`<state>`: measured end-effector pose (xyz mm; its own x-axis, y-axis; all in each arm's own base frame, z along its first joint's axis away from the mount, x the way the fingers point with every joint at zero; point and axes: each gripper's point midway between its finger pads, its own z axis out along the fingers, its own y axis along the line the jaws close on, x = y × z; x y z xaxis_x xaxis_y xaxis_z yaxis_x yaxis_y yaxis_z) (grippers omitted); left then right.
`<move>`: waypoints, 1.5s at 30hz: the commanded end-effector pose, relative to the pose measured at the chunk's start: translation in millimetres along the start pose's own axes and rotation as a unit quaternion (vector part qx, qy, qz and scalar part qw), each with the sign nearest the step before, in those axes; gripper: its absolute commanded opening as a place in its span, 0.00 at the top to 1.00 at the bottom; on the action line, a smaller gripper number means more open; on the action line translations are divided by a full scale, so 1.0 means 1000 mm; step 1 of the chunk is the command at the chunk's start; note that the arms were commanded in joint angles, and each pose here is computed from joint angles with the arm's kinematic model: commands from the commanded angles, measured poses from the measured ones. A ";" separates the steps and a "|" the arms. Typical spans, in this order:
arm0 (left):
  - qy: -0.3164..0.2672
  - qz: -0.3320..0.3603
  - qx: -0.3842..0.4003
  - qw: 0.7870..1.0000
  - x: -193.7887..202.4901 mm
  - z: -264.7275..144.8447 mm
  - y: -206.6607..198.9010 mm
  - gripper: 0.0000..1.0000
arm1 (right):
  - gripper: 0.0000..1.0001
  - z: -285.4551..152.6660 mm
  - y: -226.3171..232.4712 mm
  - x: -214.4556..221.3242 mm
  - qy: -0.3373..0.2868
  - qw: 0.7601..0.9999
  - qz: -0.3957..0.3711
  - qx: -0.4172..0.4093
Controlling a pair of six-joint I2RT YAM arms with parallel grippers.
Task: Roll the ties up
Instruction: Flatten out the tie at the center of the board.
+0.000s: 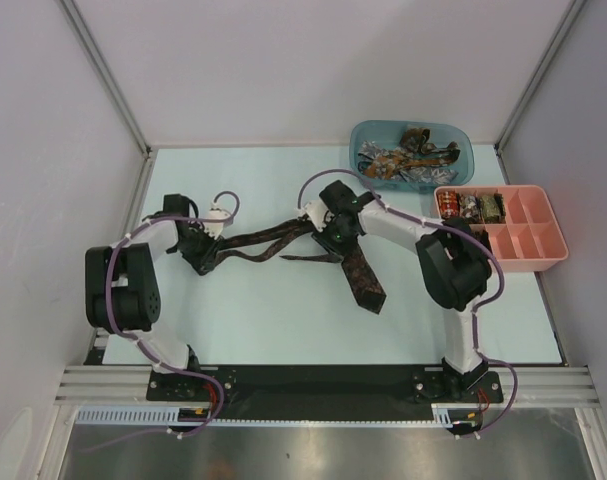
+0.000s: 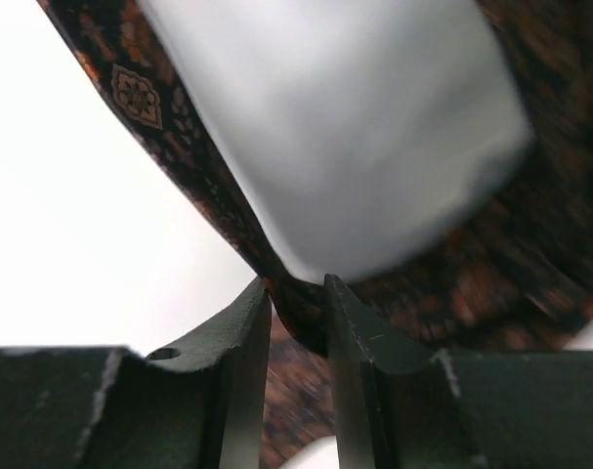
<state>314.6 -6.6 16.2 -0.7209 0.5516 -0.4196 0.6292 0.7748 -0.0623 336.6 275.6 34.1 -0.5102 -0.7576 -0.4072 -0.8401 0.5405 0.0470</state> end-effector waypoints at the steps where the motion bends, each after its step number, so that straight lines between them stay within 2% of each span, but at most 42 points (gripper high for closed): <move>1: -0.001 0.007 -0.079 0.997 -0.012 -0.012 0.036 0.67 | 0.66 -0.045 -0.045 0.010 0.009 0.997 -0.057 0.058; 4: -0.005 0.009 -0.106 0.994 -0.016 -0.021 0.044 0.69 | 0.57 -0.068 -0.055 0.015 0.010 0.997 -0.052 0.051; 6: -0.014 0.012 -0.114 0.993 -0.021 -0.027 0.046 0.65 | 0.52 -0.088 -0.053 0.013 -0.005 0.998 -0.041 0.040; 7: -0.027 0.018 -0.121 0.992 -0.027 -0.035 0.046 0.60 | 0.45 -0.095 -0.047 0.014 -0.009 0.999 -0.036 0.026; 8: -0.042 0.025 -0.113 0.992 -0.033 -0.038 0.042 0.44 | 0.42 -0.101 -0.045 0.011 -0.019 0.999 -0.029 0.025; 9: -0.056 0.034 -0.106 0.992 -0.039 -0.041 0.039 0.33 | 0.39 -0.113 -0.044 0.006 -0.036 0.999 -0.021 0.030; 10: -0.063 0.045 -0.085 0.993 -0.041 -0.043 0.030 0.23 | 0.32 -0.118 -0.044 0.002 -0.054 0.998 0.008 0.021; 11: -0.099 0.074 -0.057 0.991 -0.054 -0.050 0.016 0.01 | 0.31 -0.123 -0.043 -0.005 -0.069 0.997 0.019 0.018; 15: -0.141 0.123 -0.006 0.982 -0.074 -0.057 -0.014 0.01 | 0.14 -0.122 -0.048 -0.023 -0.109 0.989 0.101 0.019; 16: -0.143 0.138 0.002 0.980 -0.080 -0.054 -0.023 0.00 | 0.13 -0.114 -0.055 -0.028 -0.113 0.987 0.114 0.029; 20: -0.137 0.178 -0.006 0.974 -0.092 -0.042 -0.025 0.00 | 0.12 -0.086 -0.071 -0.027 -0.096 0.980 0.166 0.052; 22: -0.127 0.186 -0.003 0.974 -0.094 -0.033 -0.020 0.01 | 0.11 -0.078 -0.082 -0.025 -0.088 0.978 0.175 0.075; 29: -0.084 0.235 0.021 0.968 -0.091 -0.009 -0.014 0.01 | 0.13 -0.037 -0.089 -0.010 -0.043 0.977 0.194 0.077; 34: -0.056 0.240 0.032 0.969 -0.078 0.010 -0.010 0.01 | 0.25 -0.014 -0.081 0.007 -0.015 0.978 0.201 0.055; 35: -0.048 0.242 0.039 0.968 -0.074 0.014 -0.011 0.02 | 0.28 -0.010 -0.076 0.016 -0.004 0.978 0.203 0.047; 36: -0.037 0.243 0.045 0.968 -0.068 0.016 -0.013 0.06 | 0.36 -0.010 -0.070 0.019 0.000 0.978 0.203 0.037; 38: -0.026 0.239 0.047 0.970 -0.063 0.016 -0.016 0.31 | 0.49 -0.009 -0.061 0.028 0.011 0.980 0.198 0.021; 39: -0.020 0.233 0.057 0.971 -0.057 0.013 -0.022 0.42 | 0.61 -0.013 -0.053 0.035 0.015 0.980 0.196 0.008; 40: -0.018 0.224 0.063 0.972 -0.054 0.010 -0.027 0.59 | 0.68 -0.015 -0.048 0.041 0.020 0.981 0.193 0.000; 42: -0.021 0.218 0.083 0.972 -0.046 -0.010 -0.046 0.73 | 0.83 -0.025 -0.034 0.051 0.030 0.984 0.176 -0.027; 43: -0.023 0.217 0.090 0.972 -0.043 -0.019 -0.054 0.86 | 0.88 -0.041 -0.031 0.048 0.018 0.986 0.163 -0.036; 45: -0.022 0.217 0.104 0.970 -0.028 -0.047 -0.074 0.93 | 1.00 -0.060 -0.019 0.063 0.029 0.986 0.148 -0.068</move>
<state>327.3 -56.9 29.2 -0.3865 0.8054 -0.4493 0.9017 0.4324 -0.0007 347.1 205.9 23.3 -0.7920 -0.5301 -0.3029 -0.5952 0.7810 0.1893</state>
